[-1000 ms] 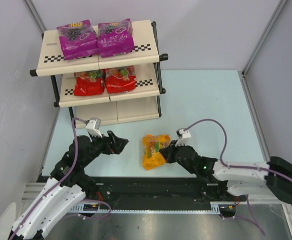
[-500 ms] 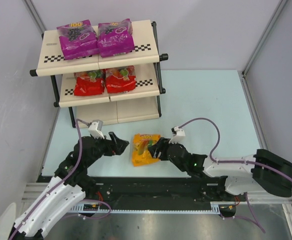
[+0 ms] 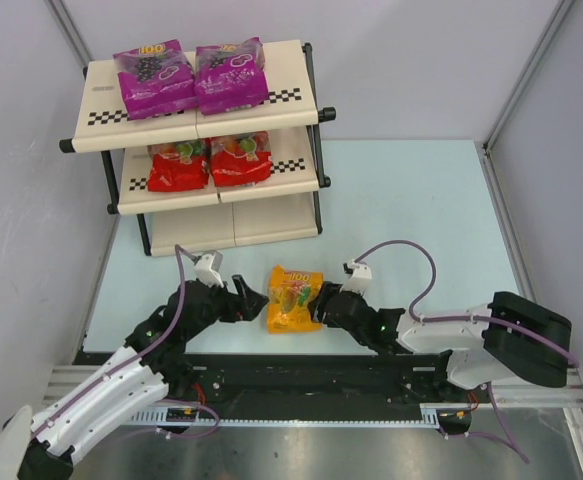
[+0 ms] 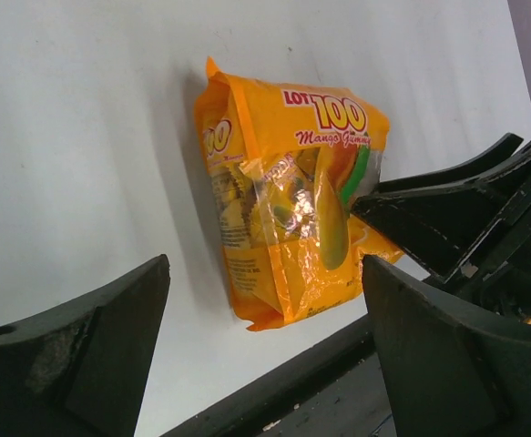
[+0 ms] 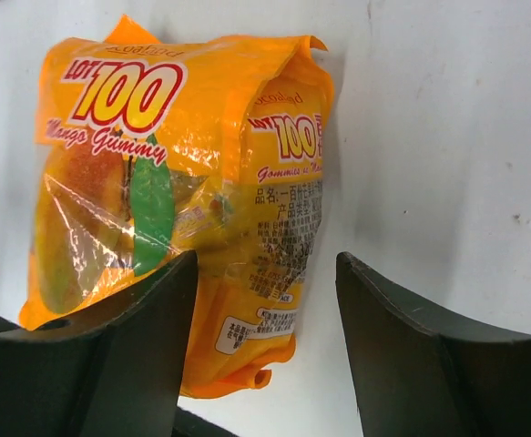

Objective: Place and organize the candy bags onto the shelf

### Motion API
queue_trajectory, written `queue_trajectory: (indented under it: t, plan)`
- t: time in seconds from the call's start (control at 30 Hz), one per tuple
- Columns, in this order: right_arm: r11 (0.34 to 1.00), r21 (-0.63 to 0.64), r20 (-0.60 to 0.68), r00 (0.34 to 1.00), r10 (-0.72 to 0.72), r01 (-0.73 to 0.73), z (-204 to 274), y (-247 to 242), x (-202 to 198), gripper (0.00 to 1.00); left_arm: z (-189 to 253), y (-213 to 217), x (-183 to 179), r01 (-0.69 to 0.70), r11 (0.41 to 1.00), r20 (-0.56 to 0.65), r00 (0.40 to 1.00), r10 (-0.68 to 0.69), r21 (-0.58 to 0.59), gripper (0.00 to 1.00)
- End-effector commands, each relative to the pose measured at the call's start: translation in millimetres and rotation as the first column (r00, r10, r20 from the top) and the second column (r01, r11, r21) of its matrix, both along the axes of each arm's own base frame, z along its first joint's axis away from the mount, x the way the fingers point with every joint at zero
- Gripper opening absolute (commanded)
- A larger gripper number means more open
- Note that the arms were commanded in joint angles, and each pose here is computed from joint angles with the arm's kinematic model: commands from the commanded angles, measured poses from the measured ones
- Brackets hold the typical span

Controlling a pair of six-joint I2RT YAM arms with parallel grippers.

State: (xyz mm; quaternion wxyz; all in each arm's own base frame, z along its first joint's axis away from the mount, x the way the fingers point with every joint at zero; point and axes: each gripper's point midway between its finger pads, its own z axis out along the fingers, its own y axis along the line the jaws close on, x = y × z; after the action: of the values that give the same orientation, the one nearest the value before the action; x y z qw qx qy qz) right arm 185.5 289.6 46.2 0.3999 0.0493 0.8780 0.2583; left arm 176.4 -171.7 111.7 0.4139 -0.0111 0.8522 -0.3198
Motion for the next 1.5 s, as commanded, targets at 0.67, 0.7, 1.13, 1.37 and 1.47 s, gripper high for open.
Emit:
queue_trajectory:
  t: [0.67,0.7,1.13,1.37,1.47]
  plan:
    - [0.988,0.127,0.252,0.960,-0.122,0.092,119.8,-76.0,2.8,0.69,-47.6,-39.3,-5.0,-0.036,0.999,-0.039,0.999,0.034,-0.037,0.78]
    - [0.988,0.124,0.252,0.960,-0.121,0.092,118.6,-77.0,2.4,0.69,-48.2,-40.1,-5.1,-0.037,0.998,-0.032,0.999,0.036,-0.044,0.76]
    - [0.990,0.101,0.233,0.965,-0.122,0.100,106.9,-82.3,2.4,0.72,-46.3,-37.0,-9.8,-0.095,0.994,0.156,0.982,0.103,-0.058,0.77]
    - [0.990,0.102,0.217,0.969,-0.117,0.096,102.1,-83.6,4.0,0.73,-55.1,-36.9,-15.0,-0.142,0.989,0.175,0.974,0.147,-0.039,0.78]
    - [0.989,0.106,0.215,0.969,-0.123,0.102,102.8,-85.4,5.4,0.73,-54.8,-42.1,-14.8,-0.147,0.989,0.178,0.972,0.150,-0.029,0.74]
